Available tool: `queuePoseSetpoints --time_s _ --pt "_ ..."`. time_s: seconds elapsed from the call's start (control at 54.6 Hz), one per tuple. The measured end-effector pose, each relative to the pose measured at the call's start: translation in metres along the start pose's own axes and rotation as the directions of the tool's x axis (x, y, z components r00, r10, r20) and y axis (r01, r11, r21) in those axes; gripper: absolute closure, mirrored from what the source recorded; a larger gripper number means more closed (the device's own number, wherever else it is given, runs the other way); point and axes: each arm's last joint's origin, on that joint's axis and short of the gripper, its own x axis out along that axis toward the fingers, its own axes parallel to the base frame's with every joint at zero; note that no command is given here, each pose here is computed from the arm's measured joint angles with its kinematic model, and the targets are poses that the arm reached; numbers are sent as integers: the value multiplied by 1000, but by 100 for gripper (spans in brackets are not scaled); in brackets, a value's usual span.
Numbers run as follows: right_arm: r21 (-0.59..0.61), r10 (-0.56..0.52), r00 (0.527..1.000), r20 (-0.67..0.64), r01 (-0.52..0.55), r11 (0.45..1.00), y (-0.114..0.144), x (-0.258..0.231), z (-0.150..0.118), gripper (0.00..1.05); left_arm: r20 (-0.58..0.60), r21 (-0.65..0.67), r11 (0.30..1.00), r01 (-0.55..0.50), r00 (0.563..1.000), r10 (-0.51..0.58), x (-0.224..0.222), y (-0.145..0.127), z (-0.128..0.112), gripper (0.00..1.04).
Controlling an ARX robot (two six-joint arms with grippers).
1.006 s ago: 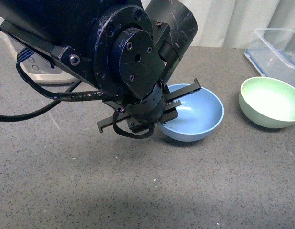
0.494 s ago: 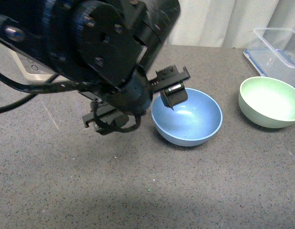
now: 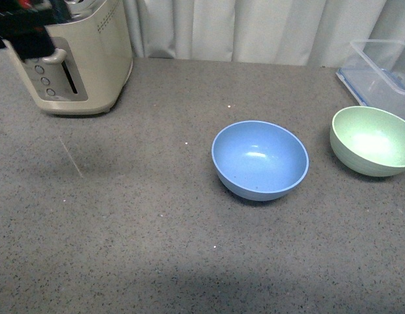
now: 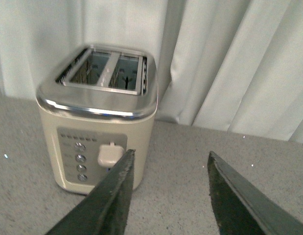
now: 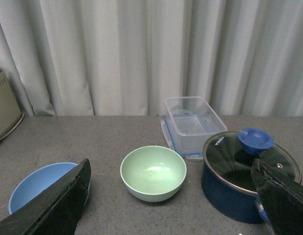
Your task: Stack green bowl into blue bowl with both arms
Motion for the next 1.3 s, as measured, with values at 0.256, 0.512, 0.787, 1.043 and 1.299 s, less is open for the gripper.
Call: queuePoseSetpoints --time_s 0.256,0.512,0.787,1.043,1.299 --pt "0 1 1000 0 -1 1000 0 0 0 9 -8 83 997 1 1000 0 -60 35 15 101" --pt "0 0 1000 0 0 1000 0 0 0 9 -18 93 996 -1 1000 3 -97 50 15 101" --pt "0 1 1000 0 -1 1000 0 0 0 9 -16 93 996 -5 1000 7 -120 63 17 101" --pt "0 1 1000 0 -1 1000 0 0 0 9 3 93 996 -2 1000 2 -133 63 23 101" --pt "0 0 1000 0 0 1000 0 0 0 9 12 93 996 -2 1000 1 -143 62 26 101"
